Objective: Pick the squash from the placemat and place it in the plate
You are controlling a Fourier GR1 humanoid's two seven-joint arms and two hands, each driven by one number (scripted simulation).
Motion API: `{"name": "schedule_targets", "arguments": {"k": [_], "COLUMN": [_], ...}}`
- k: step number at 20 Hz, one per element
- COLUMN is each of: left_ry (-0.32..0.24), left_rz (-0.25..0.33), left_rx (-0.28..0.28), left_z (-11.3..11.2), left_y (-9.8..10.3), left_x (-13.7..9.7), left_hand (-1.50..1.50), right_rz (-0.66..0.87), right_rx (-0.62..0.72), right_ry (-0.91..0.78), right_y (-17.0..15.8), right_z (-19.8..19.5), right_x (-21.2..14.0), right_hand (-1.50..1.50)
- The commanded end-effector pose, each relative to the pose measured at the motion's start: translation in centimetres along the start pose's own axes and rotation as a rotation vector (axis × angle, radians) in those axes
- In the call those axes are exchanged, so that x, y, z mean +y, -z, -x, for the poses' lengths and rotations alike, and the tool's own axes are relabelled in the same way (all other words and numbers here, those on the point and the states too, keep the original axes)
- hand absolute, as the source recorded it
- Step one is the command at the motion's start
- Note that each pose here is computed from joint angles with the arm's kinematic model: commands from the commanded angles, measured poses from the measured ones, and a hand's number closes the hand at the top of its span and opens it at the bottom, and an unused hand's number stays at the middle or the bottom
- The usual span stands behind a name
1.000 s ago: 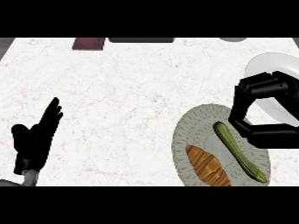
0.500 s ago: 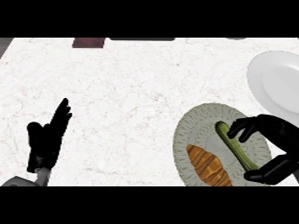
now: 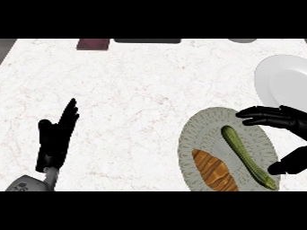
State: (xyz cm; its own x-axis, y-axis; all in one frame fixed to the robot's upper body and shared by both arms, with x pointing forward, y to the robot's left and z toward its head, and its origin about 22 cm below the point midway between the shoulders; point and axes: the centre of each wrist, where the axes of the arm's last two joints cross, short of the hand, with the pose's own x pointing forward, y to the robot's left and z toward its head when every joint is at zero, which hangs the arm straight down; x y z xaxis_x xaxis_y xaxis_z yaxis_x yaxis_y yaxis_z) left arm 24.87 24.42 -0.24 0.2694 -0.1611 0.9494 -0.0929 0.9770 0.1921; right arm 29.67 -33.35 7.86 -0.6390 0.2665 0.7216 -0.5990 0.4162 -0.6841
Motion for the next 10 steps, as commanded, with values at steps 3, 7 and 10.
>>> {"name": "schedule_targets", "arguments": {"k": [3, 7, 10], "left_ry": [0.004, 0.012, 0.021], "left_rz": [-0.017, -0.01, 0.0], "left_rx": [0.005, 0.013, -0.001], "left_z": [-0.3, 0.0, 0.9], "left_y": [1.3, 0.5, -0.5], "left_x": [1.1, 1.6, -0.1], "left_hand": [0.0, 0.0, 0.0], "right_rz": [-0.249, -0.418, -0.495], "right_rx": [-0.041, 0.063, 0.101], "right_ry": [-0.159, -0.215, -0.243], "right_y": [0.3, 0.8, 1.6], "right_z": [-0.3, -1.1, -0.1], "right_x": [-3.0, -2.6, -2.3], "right_hand": [-1.5, -1.5, -1.5]}}
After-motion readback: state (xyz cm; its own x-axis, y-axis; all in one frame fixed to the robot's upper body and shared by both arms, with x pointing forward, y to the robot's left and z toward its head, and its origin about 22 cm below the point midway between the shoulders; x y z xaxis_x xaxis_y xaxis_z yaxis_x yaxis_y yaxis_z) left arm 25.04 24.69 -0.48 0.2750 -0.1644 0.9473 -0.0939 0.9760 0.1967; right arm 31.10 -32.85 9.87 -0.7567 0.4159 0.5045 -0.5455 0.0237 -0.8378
